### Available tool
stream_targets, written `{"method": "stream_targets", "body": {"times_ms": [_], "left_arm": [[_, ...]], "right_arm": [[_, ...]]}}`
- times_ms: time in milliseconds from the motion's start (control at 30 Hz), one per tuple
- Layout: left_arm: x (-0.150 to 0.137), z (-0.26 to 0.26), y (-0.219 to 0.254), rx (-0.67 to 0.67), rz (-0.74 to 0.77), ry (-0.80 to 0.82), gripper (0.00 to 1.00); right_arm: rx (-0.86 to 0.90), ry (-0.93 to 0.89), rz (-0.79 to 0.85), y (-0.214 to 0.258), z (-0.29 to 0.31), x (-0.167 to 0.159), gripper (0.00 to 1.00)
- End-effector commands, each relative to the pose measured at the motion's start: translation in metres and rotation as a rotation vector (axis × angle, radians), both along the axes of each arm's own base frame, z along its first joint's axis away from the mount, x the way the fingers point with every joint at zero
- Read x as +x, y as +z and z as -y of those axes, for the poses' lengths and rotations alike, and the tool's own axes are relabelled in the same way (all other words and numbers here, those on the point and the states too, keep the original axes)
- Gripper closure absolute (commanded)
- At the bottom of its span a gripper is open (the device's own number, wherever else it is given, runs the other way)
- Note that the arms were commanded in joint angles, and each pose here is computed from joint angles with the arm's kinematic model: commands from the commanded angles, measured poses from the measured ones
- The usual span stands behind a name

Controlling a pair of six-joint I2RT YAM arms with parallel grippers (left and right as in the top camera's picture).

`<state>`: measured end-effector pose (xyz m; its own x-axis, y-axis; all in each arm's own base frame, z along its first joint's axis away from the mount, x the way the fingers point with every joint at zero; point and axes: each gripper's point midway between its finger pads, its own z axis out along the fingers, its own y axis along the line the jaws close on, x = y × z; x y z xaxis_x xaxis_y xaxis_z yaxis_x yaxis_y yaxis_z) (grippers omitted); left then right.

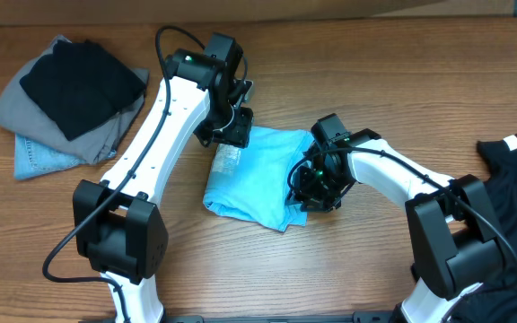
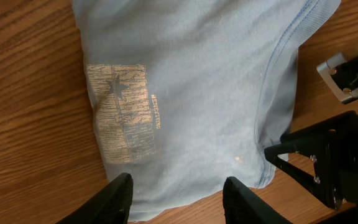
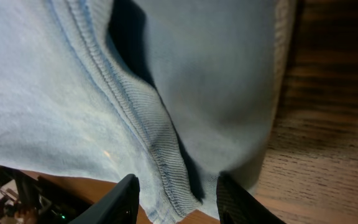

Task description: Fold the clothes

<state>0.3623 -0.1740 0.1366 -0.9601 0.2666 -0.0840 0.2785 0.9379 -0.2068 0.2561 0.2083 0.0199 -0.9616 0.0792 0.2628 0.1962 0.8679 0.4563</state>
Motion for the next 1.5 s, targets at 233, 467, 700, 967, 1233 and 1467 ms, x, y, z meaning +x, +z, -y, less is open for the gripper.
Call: {"method": "stream_targets", "body": {"times_ms": [233,467,700,967,1233,1467], "left_arm": [[0.004,-0.002,0.008,0.001,0.035,-0.025,0.5],[0.004,-0.002,0.008,0.001,0.035,-0.025,0.5],[0.003,-0.002,0.008,0.002,0.032,-0.025,0.5],[0.003,-0.002,0.008,0.002,0.032,-0.029,0.51],[0.004,-0.002,0.008,0.003,0.034,-0.031,0.5],[0.004,-0.002,0.008,0.001,0.036,-0.031,0.5]], "right_arm": [[0.073,0.011,0.007,0.013,-0.02,-0.005,0.66],[0.057,0.015,-0.01,0.011,-0.02,-0.011,0.72],[-0.025,-0.009,-0.043,0.005,-0.005,-0.017,0.63],[-0.09,-0.095,-0.102,0.0,0.004,-0.022,0.6],[0.048,-0.068,-0.065,0.003,-0.016,-0.016,0.65],[0.096,-0.017,-0.027,0.007,-0.022,-0.012,0.84]]}}
